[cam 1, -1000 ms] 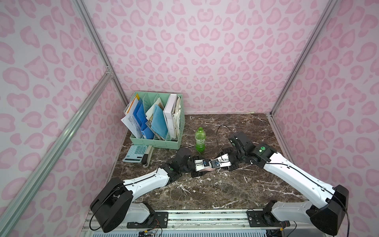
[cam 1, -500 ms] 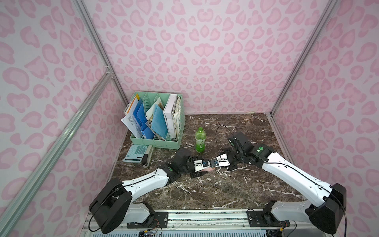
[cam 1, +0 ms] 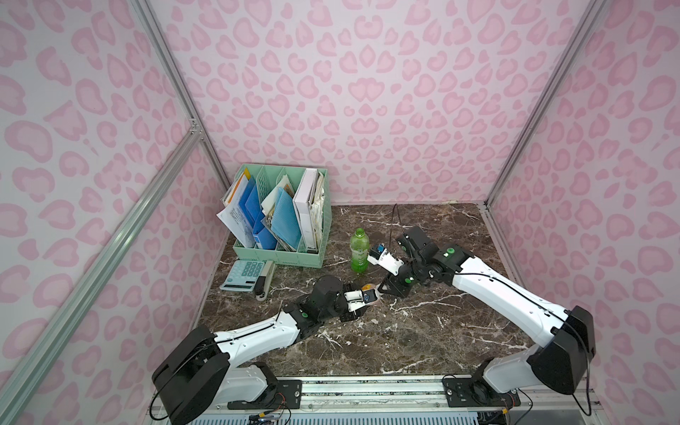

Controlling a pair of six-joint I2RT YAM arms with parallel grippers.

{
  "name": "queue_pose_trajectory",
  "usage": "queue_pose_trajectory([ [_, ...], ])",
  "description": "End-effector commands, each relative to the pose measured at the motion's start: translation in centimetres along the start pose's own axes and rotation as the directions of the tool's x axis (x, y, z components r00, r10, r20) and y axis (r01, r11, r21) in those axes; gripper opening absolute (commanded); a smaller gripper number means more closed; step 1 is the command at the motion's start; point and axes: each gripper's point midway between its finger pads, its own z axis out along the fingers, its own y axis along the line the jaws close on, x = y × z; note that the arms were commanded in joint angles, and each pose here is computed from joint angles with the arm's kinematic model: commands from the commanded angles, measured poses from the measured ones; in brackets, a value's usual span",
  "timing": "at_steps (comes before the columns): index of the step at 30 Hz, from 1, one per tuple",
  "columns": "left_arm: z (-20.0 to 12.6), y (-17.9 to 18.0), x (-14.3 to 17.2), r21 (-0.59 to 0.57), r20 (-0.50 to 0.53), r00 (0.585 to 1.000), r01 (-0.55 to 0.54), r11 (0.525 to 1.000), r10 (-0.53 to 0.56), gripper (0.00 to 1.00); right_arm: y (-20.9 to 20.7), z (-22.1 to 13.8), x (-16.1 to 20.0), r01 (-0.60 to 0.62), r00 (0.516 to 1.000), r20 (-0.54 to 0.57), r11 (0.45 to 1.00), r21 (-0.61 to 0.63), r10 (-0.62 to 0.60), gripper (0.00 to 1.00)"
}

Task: Screw on the bottle caps
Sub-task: Screw the bottle cap onto the plastic bottle.

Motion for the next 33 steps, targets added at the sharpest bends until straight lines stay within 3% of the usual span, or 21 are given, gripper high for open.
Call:
queue_pose_trajectory([
  [1,-0.1,1.7,-3.5,-0.104,0.13,0.988,-0.07,0.992,0.084,0.44,1.9,1.1,-0.7,-0.589,0.808,-0.103,0.788,-0.179,0.58,0.13],
  [2,0.0,1.7,-3.4,-0.113,0.126,0.988,-0.074,0.991,0.088,0.44,2.4,1.4,-0.7,-0.659,0.75,-0.134,0.718,-0.223,0.647,0.14],
  [4,0.2,1.7,-3.3,-0.128,0.117,0.989,-0.078,0.989,0.094,0.44,3.4,1.3,-1.4,-0.719,0.679,-0.112,0.627,-0.3,0.726,0.16],
  [7,0.5,1.8,-2.7,-0.143,0.098,0.991,-0.08,0.986,0.095,0.44,3.4,0.4,-2.3,-0.754,0.598,-0.063,0.535,-0.381,0.799,0.17],
  [10,0.6,1.8,-2.2,-0.153,0.086,0.992,-0.08,0.985,0.094,0.44,2.6,-1.3,-3.4,-0.737,0.601,0.025,0.566,-0.369,0.799,0.26],
  [13,0.6,1.9,-1.9,-0.155,0.072,0.993,-0.086,0.984,0.098,0.43,2.2,-3.3,-4.3,-0.657,0.665,0.132,0.661,-0.363,0.735,0.36],
  [15,0.6,1.8,-1.8,-0.148,0.063,0.993,-0.086,0.985,0.097,0.43,1.9,-4.7,-4.9,-0.545,0.752,0.233,0.78,-0.307,0.617,0.41],
  [17,0.8,1.6,-1.6,-0.131,0.052,0.994,-0.086,0.988,0.093,0.43,1.2,-6.8,-5.6,-0.37,0.839,0.358,0.912,-0.178,0.41,0.47],
  [19,1.0,1.4,-1.3,-0.105,0.047,0.996,-0.073,0.992,0.079,0.43,0.6,-8.8,-5.8,-0.215,0.875,0.437,0.976,-0.038,0.21,0.48],
  [21,1.0,1.2,-1.2,-0.065,0.061,0.997,-0.045,0.997,0.049,0.43,1.4,-10.3,-5.8,0.001,0.878,0.477,0.998,0.06,-0.03,0.5],
  [23,0.9,1.0,-1.3,0.0,0.079,0.997,-0.006,1.0,0.006,0.43,2.2,-11.0,-4.8,0.221,0.848,0.458,0.964,0.15,-0.266,0.5],
  [28,0.3,0.3,-1.7,0.12,0.125,0.99,0.043,0.992,-0.058,0.43,1.9,-10.2,-2.3,0.485,0.802,0.27,0.845,0.224,-0.532,0.51],
  [33,0.2,-0.1,-2.0,0.174,0.131,0.989,0.048,0.984,-0.072,0.43,2.1,-8.3,0.1,0.73,0.657,0.091,0.662,0.171,-0.748,0.48],
])
